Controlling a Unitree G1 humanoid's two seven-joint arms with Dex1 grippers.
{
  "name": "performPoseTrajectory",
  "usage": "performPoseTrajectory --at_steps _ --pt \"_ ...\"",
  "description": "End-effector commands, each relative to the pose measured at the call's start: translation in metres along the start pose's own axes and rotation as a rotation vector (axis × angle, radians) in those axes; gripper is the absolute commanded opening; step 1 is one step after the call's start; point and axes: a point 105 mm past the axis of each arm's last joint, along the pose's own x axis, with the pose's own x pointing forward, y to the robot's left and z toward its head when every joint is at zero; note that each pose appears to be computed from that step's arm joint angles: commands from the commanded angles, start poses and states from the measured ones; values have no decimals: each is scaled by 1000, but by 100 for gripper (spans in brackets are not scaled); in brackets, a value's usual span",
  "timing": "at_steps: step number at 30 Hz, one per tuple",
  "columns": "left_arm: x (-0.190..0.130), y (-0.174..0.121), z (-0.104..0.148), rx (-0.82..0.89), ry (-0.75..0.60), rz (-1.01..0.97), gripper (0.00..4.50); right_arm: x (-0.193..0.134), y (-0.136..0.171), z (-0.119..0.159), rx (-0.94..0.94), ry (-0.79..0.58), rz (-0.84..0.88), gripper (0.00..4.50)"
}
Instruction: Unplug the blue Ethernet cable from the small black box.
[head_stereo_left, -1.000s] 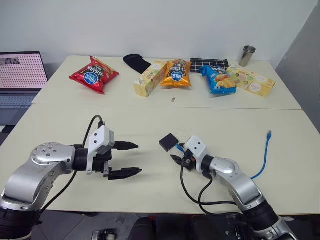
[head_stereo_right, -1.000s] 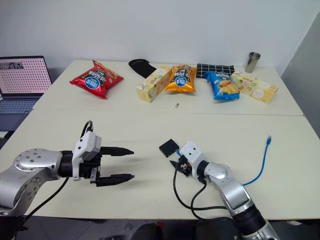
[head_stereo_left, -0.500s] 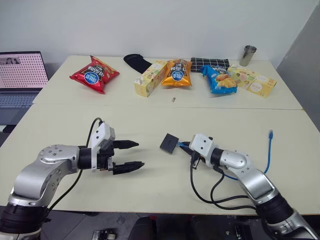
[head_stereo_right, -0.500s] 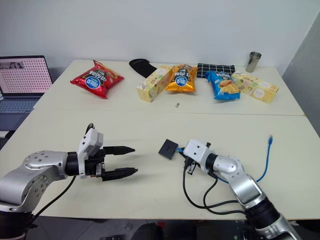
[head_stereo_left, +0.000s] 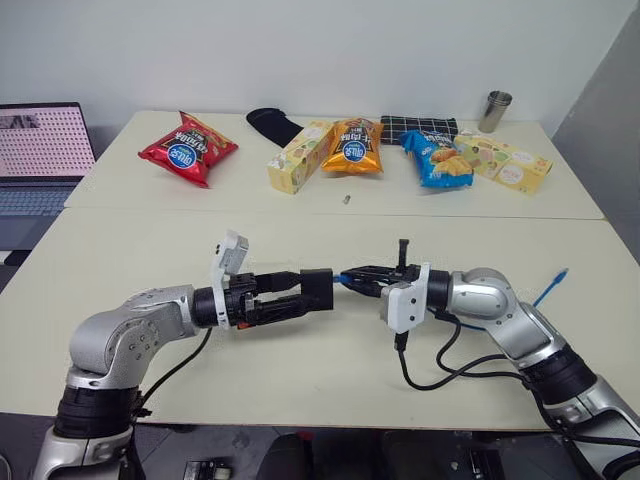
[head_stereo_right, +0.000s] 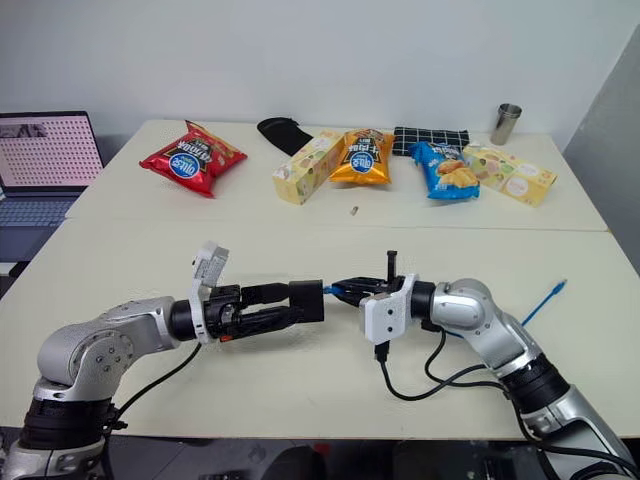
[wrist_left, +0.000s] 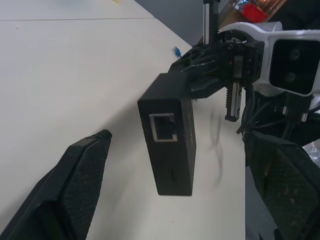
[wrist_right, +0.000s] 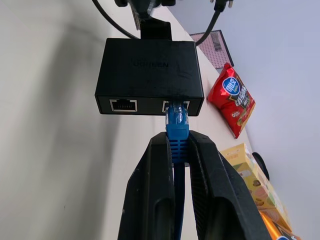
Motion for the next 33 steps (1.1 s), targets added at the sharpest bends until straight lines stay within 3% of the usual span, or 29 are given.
performPoseTrajectory --at_steps 1,15,17,19,21,24,26,29,33 --pt "1 -3 9 -9 -41 -15 362 -2 -17 12 -79 -41 -49 14" --pt "5 2 4 -10 -19 -7 87 3 -14 13 -135 -42 -37 14" --pt "5 3 5 -14 -24 -6 79 2 -14 13 -157 -43 -29 85" --pt "5 4 7 -16 -27 -5 79 1 -13 13 -165 -44 -14 107" --pt "5 8 6 1 -15 4 79 -3 -11 11 -125 -33 -2 161" --pt "7 14 2 30 7 14 79 -12 -6 9 47 -16 40 230" --pt "11 12 1 81 28 -15 79 -21 -11 14 279 -34 17 261" --pt "15 5 1 186 58 -92 79 -29 -19 27 652 -93 -11 263" --pt "17 -1 0 297 98 -174 79 -30 -18 37 950 -129 16 263"
